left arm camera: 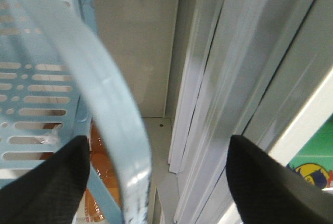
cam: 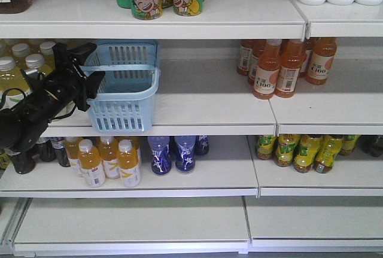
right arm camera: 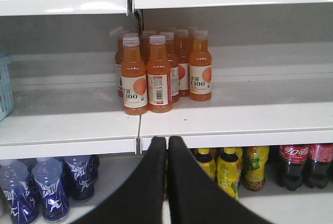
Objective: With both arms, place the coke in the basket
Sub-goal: 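Reach the left gripper to the light-blue basket handle, then grasp the basket handle with the left gripper and lift it off the shelf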
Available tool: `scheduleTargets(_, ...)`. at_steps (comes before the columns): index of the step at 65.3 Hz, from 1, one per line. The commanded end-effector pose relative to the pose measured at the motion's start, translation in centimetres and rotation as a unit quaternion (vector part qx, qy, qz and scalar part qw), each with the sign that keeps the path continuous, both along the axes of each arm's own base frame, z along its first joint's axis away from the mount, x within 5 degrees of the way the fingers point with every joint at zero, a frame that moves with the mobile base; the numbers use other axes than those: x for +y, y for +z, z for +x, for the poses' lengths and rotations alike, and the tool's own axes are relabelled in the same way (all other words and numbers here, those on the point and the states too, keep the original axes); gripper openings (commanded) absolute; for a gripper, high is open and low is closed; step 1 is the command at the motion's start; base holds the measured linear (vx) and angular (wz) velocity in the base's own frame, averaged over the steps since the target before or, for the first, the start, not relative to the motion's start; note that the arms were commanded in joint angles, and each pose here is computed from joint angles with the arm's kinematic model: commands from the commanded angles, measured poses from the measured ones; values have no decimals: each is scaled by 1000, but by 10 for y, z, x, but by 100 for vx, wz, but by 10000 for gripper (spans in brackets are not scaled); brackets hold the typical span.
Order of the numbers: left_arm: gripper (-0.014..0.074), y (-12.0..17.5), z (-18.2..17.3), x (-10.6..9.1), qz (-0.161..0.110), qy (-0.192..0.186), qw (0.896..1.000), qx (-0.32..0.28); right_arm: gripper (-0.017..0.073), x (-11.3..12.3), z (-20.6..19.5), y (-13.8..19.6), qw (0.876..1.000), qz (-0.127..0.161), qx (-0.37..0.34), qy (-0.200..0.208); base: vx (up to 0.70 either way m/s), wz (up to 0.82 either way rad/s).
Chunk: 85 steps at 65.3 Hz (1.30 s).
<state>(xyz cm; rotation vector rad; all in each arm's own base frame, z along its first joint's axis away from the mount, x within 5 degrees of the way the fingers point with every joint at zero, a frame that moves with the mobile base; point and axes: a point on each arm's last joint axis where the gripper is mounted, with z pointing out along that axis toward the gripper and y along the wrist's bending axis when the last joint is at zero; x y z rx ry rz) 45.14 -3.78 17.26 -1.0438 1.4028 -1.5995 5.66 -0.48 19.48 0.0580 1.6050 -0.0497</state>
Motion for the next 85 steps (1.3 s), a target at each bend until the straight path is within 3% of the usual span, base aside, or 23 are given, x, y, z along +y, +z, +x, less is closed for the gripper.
scheduleTargets(1, 488, 36, 2, 1, -26, 0, 998, -62, -5, 1, -1, 4, 999, -7, -35, 5, 0, 0)
scheduleTargets(10, 367, 34, 3, 1, -23, 2, 998, -54, -5, 1, -1, 4, 999, -7, -35, 5, 0, 0)
scheduleTargets(26, -2, 32, 0, -5, 5, -31, 998, -58, -5, 1, -1, 4, 999, -7, -35, 5, 0, 0)
scheduleTargets(35, -8, 33, -6, -17, 42, -99, 991, -84, -5, 1, -1, 4, 999, -7, -35, 5, 0, 0)
scheduleTargets(46, -8, 33, -25, -36, 63, -240, 962, -111, -5, 1, -1, 4, 999, -7, -35, 5, 0, 0)
scheduleTargets(55, -8, 29, -44, -50, 68, -361, 925, -103, -5, 1, -1, 4, 999, -7, -35, 5, 0, 0)
scheduleTargets(58, -8, 28, -52, -55, 81, -392, 910, -104, -5, 1, -1, 4, 999, -7, -35, 5, 0, 0)
scheduleTargets(64, -8, 32, -72, -64, 97, -424, 895, -94, -5, 1, -1, 4, 999, -7, -35, 5, 0, 0)
scheduleTargets(85, -8, 48, -176, -84, 78, -467, 879, -55, -5, 1, -1, 4, 999, -7, -35, 5, 0, 0)
